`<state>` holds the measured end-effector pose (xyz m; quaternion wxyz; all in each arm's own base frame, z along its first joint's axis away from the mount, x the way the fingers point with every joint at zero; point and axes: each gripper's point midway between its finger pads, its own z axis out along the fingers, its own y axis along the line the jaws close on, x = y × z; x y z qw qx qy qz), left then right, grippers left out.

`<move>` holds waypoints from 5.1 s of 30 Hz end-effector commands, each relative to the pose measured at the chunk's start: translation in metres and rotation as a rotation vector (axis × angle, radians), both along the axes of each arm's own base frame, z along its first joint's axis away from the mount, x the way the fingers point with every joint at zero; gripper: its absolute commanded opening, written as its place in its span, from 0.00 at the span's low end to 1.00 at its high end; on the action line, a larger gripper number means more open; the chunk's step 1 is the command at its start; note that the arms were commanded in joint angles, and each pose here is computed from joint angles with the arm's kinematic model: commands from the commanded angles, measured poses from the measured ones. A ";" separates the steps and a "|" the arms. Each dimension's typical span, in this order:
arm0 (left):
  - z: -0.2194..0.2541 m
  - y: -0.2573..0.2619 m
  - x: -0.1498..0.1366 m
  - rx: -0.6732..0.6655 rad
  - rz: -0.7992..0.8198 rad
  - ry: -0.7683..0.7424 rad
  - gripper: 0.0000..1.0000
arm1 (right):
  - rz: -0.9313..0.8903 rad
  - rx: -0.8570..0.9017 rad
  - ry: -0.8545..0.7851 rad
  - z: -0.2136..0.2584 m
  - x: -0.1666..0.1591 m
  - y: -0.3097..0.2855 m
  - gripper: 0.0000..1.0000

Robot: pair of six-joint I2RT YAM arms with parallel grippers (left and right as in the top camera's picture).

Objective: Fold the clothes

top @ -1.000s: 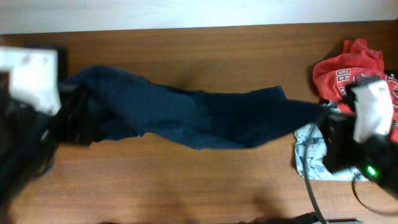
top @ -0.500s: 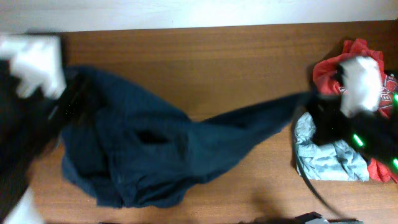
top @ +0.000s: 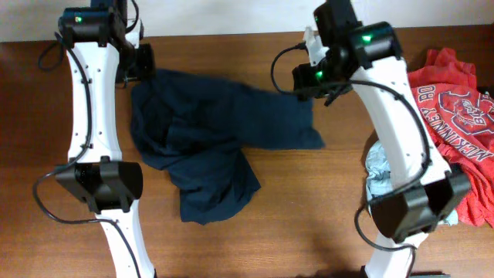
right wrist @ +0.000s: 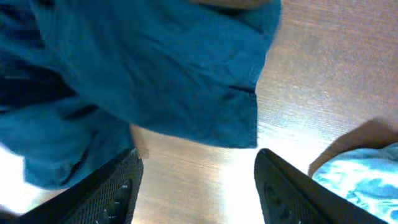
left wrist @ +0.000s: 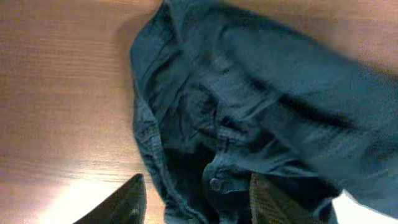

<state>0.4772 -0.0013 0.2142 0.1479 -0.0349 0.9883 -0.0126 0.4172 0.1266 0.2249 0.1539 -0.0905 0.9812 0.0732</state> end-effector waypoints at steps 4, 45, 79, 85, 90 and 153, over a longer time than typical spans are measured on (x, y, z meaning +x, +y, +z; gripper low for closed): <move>0.005 0.009 -0.017 -0.045 0.007 0.043 0.67 | -0.028 -0.070 -0.039 0.006 0.005 -0.018 0.66; -0.162 -0.068 0.038 -0.074 -0.413 0.013 0.00 | -0.009 -0.102 0.010 0.002 -0.007 -0.024 0.67; 0.164 -0.037 -0.027 0.049 -0.337 -0.475 0.00 | 0.187 0.352 0.001 -0.106 0.015 0.034 0.78; 0.172 -0.042 -0.032 0.023 -0.349 -0.499 0.00 | 0.211 0.379 -0.156 -0.119 0.041 0.051 0.79; 0.205 -0.042 -0.043 0.035 -0.346 -0.602 0.00 | 0.185 0.432 -0.170 -0.132 0.046 0.056 0.79; 0.243 -0.030 -0.064 0.103 -0.305 -0.703 0.00 | 0.255 0.763 -0.120 -0.142 0.000 0.152 0.89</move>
